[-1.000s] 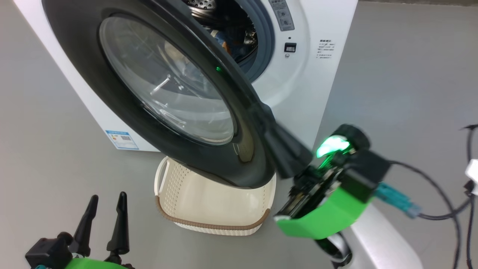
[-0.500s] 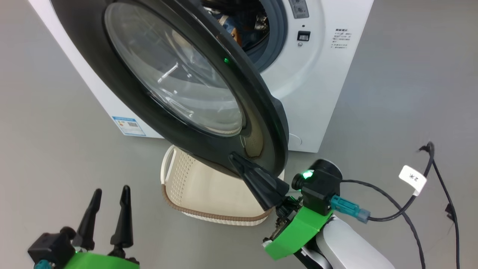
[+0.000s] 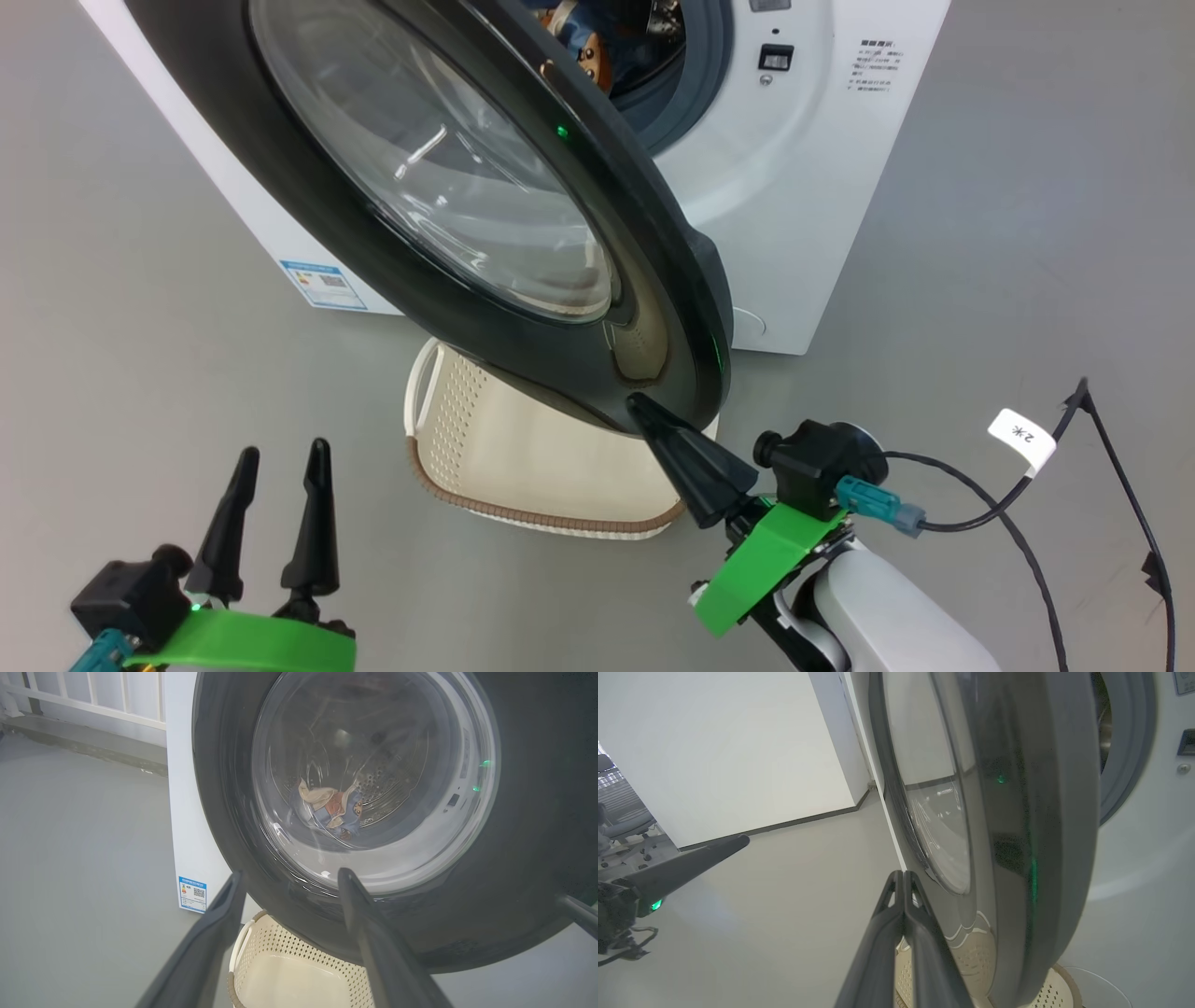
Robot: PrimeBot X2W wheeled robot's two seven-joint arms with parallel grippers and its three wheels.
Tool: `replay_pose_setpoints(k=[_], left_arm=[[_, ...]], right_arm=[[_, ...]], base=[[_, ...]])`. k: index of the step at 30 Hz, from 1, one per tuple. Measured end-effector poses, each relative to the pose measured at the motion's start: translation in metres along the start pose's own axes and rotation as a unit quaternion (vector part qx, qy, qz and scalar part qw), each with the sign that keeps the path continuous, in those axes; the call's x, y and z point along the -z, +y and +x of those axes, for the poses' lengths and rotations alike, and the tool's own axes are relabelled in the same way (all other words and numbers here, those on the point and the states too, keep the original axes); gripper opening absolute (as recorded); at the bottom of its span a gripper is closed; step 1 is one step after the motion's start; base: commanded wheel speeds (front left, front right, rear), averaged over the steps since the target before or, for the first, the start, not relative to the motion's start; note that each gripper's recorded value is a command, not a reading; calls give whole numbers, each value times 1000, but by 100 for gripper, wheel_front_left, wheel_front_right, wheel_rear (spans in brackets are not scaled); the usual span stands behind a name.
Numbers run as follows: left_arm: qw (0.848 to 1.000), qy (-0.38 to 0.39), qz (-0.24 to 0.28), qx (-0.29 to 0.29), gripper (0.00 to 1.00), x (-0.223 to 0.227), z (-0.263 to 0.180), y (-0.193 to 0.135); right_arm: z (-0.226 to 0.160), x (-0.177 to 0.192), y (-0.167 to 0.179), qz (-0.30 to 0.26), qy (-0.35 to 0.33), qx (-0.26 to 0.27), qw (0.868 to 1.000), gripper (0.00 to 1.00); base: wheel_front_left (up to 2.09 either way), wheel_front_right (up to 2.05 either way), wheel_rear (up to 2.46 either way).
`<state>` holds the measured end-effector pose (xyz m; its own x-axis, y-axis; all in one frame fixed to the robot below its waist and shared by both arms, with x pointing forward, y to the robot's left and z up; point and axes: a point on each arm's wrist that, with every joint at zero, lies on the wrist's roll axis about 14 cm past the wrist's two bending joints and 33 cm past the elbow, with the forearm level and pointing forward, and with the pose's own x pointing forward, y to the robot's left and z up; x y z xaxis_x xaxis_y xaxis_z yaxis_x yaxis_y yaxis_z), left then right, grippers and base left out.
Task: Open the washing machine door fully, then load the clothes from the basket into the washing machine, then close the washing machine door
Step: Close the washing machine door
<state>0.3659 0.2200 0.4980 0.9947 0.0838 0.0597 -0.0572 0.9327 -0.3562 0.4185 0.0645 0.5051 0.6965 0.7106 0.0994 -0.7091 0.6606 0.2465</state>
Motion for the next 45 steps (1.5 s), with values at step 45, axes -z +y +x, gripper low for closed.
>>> replay_pose_setpoints(k=[45], left_arm=[[1000,3,-21,18,100,16,55,-17]], right_arm=[[49,-24,-153,-6,-69,149,986,0]], base=[[0,0,0]])
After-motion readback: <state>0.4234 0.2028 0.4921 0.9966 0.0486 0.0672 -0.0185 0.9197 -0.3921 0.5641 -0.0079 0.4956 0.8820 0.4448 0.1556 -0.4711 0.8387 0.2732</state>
